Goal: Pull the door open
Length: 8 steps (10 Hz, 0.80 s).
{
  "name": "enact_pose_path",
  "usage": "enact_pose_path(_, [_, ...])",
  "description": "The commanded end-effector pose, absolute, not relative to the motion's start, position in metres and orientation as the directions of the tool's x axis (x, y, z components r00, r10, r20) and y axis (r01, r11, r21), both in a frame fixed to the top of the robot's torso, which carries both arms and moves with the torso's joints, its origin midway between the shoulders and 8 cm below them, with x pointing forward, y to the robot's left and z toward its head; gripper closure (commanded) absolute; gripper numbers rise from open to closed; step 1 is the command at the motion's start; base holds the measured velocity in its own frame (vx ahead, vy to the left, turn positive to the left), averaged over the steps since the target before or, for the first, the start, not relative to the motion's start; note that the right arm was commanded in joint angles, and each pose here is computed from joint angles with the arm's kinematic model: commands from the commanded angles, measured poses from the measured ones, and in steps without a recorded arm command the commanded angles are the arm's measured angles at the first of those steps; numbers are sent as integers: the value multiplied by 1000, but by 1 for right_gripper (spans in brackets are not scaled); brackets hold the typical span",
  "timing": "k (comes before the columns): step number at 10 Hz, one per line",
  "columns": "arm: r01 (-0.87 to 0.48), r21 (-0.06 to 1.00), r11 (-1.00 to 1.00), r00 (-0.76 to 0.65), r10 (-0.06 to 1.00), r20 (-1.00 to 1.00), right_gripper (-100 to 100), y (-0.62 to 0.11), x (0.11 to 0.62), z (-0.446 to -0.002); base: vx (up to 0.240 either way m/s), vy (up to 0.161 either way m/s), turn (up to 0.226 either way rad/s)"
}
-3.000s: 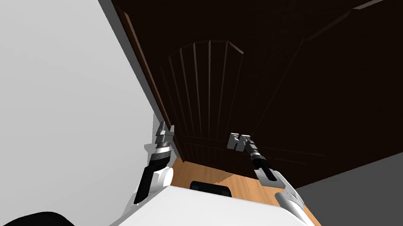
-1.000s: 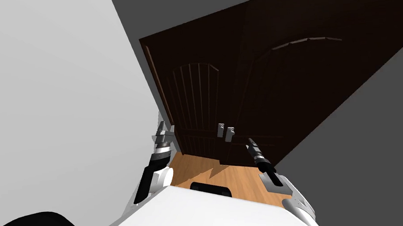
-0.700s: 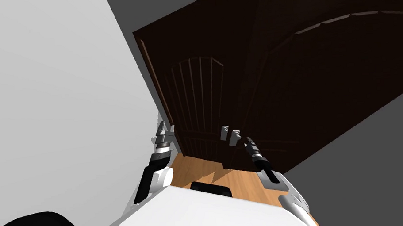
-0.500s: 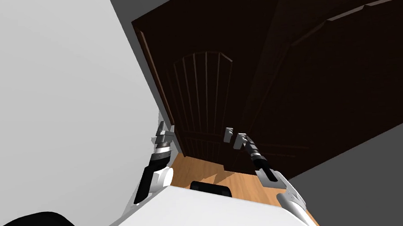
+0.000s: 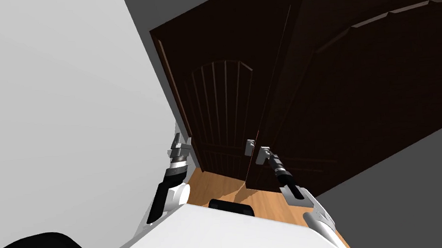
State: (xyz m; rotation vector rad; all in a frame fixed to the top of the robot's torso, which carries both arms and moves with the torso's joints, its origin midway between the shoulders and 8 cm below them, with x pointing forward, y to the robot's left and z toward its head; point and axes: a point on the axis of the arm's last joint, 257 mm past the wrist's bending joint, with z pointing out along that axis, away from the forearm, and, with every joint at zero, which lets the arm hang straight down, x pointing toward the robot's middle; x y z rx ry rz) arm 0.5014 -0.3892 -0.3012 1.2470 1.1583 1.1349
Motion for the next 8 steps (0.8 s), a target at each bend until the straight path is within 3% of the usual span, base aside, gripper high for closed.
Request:
enact_pose_path(1, [9, 1000, 12, 89, 996, -13, 100, -393, 501, -300, -5, 4, -8])
enact_pose_path(7, [23, 1000, 17, 47, 999, -18, 100, -394, 486, -306, -178, -85, 61])
enact_pose_path(8, [15, 1000, 17, 33, 999, -17, -100, -389, 487, -302, -229, -71, 86])
